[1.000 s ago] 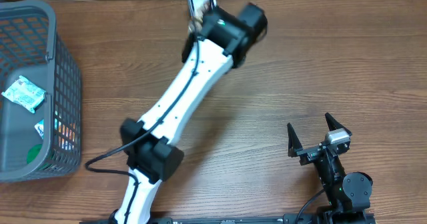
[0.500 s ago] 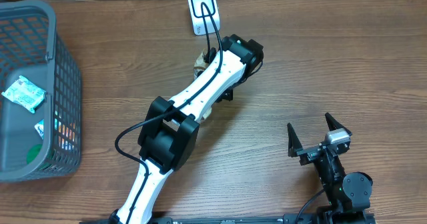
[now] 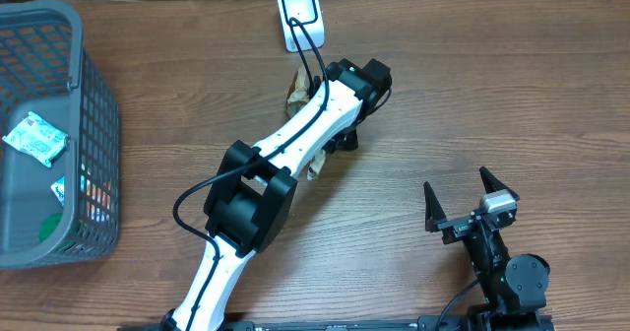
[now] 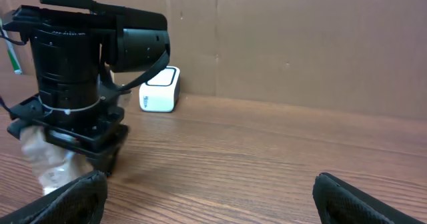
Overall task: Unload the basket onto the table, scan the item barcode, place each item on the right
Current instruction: 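Carry the snack bag to the white scanner with the left gripper, then lower the snack bag onto the table center and release it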
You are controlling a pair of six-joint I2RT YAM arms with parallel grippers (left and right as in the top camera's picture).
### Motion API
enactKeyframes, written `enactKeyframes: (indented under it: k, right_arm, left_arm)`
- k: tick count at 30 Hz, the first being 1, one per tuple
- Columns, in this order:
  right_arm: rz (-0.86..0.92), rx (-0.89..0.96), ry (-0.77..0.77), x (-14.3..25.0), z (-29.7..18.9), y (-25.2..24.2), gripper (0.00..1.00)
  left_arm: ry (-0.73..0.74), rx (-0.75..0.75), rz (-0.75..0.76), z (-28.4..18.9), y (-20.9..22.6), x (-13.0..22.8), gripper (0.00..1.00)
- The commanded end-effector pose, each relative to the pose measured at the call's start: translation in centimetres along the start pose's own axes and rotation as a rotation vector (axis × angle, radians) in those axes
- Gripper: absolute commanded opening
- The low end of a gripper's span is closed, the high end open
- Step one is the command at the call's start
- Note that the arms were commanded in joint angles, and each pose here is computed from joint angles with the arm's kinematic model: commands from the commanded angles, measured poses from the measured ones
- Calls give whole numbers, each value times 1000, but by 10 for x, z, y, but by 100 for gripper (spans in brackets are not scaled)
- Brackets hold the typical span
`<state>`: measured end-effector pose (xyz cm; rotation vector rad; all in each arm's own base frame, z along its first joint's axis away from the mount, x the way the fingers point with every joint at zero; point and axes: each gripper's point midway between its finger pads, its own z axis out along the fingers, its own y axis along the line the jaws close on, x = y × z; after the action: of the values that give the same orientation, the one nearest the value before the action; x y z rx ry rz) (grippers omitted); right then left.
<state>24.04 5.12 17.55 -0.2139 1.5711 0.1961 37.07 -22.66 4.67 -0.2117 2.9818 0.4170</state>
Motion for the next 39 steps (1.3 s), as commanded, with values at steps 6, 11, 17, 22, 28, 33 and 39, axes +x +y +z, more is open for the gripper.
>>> enactKeyframes:
  k: [6, 11, 17, 22, 28, 33, 39]
  right_arm:
    - [4, 17, -2, 2, 0, -3, 100]
    - [4, 17, -2, 2, 0, -3, 100]
    - [4, 17, -2, 2, 0, -3, 100]
    - [4, 17, -2, 2, 0, -3, 100]
    - [4, 16, -2, 2, 0, -3, 100]
    - [4, 17, -2, 2, 0, -3, 100]
    - [4, 17, -2, 2, 0, -3, 100]
  left_arm:
    - [3, 16, 37, 5, -6, 0, 88]
    - [-17, 28, 84, 4, -9, -4, 86]
    - [-83, 71, 115, -17, -17, -23, 87]
    - [-157, 190, 110, -57, -34, -45, 89]
    - [-210, 385, 105, -113, -55, -59, 89]
    - [-268, 425, 95, -153, -43, -68, 89]
    - [-351, 461, 83, -208, 2, -79, 90]
